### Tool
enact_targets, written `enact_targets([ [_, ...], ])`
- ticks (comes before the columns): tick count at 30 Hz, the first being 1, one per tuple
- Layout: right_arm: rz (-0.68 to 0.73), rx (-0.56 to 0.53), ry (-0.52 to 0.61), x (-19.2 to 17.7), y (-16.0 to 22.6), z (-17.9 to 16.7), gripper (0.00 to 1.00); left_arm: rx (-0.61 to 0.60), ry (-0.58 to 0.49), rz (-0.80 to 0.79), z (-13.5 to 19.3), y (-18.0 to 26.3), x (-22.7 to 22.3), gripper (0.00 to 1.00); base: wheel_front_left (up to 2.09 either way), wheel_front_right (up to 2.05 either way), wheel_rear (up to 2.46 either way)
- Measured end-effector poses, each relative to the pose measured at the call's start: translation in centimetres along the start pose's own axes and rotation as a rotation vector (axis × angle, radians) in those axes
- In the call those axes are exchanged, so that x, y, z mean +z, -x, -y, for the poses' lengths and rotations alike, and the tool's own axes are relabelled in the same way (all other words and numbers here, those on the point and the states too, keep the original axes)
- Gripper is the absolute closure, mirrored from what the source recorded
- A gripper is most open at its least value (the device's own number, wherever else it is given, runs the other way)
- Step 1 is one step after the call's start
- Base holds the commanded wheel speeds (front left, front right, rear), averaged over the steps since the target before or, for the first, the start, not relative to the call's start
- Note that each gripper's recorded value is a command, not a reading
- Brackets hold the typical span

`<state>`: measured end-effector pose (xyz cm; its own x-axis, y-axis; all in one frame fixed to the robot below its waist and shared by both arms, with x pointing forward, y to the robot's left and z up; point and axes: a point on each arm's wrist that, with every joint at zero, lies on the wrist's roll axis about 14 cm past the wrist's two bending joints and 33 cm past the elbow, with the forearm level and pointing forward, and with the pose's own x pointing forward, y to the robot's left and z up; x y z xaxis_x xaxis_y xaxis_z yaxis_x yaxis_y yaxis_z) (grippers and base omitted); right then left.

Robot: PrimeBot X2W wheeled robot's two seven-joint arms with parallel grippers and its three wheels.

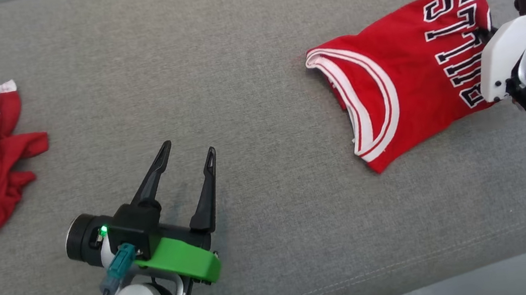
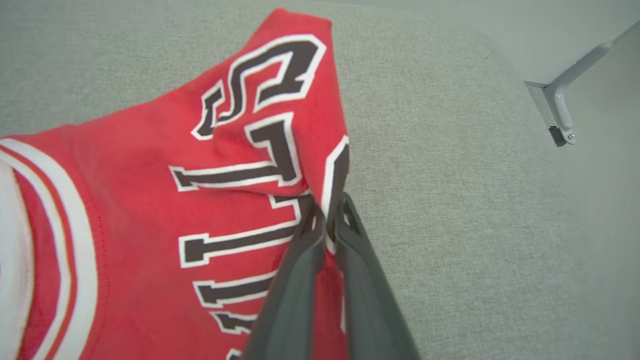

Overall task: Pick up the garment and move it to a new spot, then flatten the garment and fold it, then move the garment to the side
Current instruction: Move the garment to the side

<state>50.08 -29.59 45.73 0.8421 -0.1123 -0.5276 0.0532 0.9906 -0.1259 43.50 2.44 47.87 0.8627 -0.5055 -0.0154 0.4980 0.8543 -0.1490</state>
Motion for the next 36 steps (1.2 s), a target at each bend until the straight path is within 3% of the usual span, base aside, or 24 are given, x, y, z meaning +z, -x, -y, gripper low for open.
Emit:
enact_targets([
  [15,-0.024,-0.261,0.014,-0.8,-1.2,11.5,1.0,-0.293,0.046,-0.142,7.1,-2.2,-4.5,0.0,0.0,0.0,0.0],
  [23,-0.022,-0.324,0.099,-0.3,-2.4,13.8,1.0,-0.321,0.058,-0.175,7.5,-1.8,-5.4,0.0,0.0,0.0,0.0],
  [32,-0.018,-0.382,0.116,0.1,-2.7,15.8,1.0,-0.303,0.052,-0.187,6.8,-1.3,-5.5,0.0,0.0,0.0,0.0],
  [33,-0.02,-0.388,0.127,0.1,-2.7,16.0,0.85,-0.3,0.053,-0.189,6.7,-1.3,-5.6,0.0,0.0,0.0,0.0],
  [34,-0.024,-0.392,0.145,0.0,-2.8,16.2,0.38,-0.298,0.055,-0.191,6.6,-1.3,-5.7,0.0,0.0,0.0,0.0],
  [35,-0.029,-0.395,0.149,-0.1,-2.8,16.2,0.0,-0.296,0.056,-0.193,6.5,-1.3,-5.8,0.0,0.0,0.0,0.0],
  [36,-0.028,-0.396,0.162,-0.2,-3.0,16.2,0.0,-0.293,0.057,-0.196,6.4,-1.3,-5.9,0.0,0.0,0.0,0.0],
])
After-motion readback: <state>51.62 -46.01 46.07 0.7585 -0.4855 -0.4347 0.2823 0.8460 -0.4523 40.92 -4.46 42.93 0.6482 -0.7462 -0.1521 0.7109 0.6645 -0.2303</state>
